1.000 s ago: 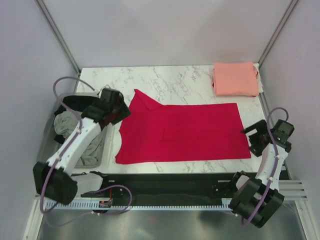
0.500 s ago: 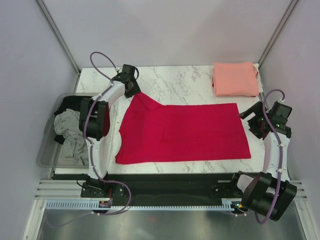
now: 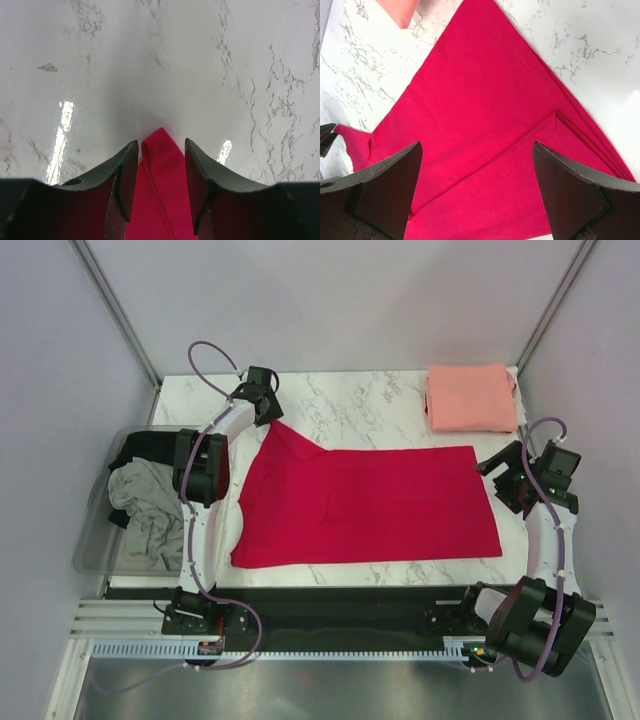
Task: Fold and stack the t-shirts
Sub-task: Fold the tshirt
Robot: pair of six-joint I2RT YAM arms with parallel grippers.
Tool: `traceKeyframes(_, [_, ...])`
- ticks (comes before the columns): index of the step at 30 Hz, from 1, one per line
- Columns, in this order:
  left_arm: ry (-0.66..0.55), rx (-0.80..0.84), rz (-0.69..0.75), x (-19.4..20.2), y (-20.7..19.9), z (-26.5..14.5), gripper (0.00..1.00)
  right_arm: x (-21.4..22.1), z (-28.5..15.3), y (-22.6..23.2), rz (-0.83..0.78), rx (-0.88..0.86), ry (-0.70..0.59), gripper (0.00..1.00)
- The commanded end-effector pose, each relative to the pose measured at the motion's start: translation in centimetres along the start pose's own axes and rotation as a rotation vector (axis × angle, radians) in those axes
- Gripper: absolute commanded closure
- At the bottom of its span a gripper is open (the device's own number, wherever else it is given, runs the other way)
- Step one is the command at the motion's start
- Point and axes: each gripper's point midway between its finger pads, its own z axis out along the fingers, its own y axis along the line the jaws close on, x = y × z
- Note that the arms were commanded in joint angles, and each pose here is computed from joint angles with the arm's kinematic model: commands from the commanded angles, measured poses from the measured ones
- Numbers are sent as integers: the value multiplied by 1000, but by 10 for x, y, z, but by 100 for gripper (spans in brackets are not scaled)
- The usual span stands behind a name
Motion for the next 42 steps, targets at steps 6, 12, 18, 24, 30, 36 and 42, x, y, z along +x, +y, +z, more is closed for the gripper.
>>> traceKeyframes(6, [-26, 78, -38, -3, -6, 18, 73, -5, 8, -3, -24, 13, -27, 2])
traceKeyframes(12, [-7, 141, -69, -4, -2, 22, 98, -6, 24, -11, -44, 81, -15, 2])
traceKeyframes(18, [87, 276, -164, 6, 3, 36, 98, -14, 78, -13, -62, 151, 5, 4])
traceKeyframes(24, [94, 270, -189, 6, 6, 39, 98, -56, 135, 0, -126, 219, -32, 13])
traceKeyframes(30, [106, 273, -212, 7, 8, 41, 98, -78, 169, 9, -143, 236, -68, 23])
traceKeyframes(36, [113, 272, -224, 8, 9, 43, 98, -65, 201, 13, -194, 236, -23, 28])
traceKeyframes(42, [112, 275, -225, 7, 9, 43, 98, -48, 216, 8, -216, 251, -4, 38])
